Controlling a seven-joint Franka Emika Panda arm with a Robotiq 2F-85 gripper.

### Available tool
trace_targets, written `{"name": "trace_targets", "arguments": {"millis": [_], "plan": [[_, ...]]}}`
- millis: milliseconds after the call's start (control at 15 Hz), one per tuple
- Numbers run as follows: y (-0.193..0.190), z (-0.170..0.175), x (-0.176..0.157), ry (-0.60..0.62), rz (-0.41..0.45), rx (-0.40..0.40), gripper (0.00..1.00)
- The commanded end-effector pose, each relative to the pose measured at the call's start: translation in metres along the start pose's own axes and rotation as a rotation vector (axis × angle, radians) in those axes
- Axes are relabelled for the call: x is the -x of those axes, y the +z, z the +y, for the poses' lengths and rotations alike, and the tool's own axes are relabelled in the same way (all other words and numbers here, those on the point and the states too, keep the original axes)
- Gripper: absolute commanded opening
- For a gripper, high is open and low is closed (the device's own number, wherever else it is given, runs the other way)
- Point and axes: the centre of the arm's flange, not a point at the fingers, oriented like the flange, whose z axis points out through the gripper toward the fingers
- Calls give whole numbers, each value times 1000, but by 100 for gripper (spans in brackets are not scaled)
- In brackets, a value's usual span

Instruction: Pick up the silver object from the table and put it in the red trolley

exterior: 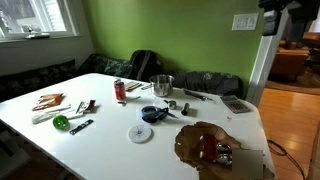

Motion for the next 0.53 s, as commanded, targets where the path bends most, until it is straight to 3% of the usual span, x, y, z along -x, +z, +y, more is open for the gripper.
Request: {"name": "trace_targets", "arguments": {"millis": [0, 267, 467], "plan": [[0, 0, 0, 0, 0, 0, 100], [0, 0, 0, 0, 0, 0, 100], [18, 20, -33, 187, 77, -12, 100]]}}
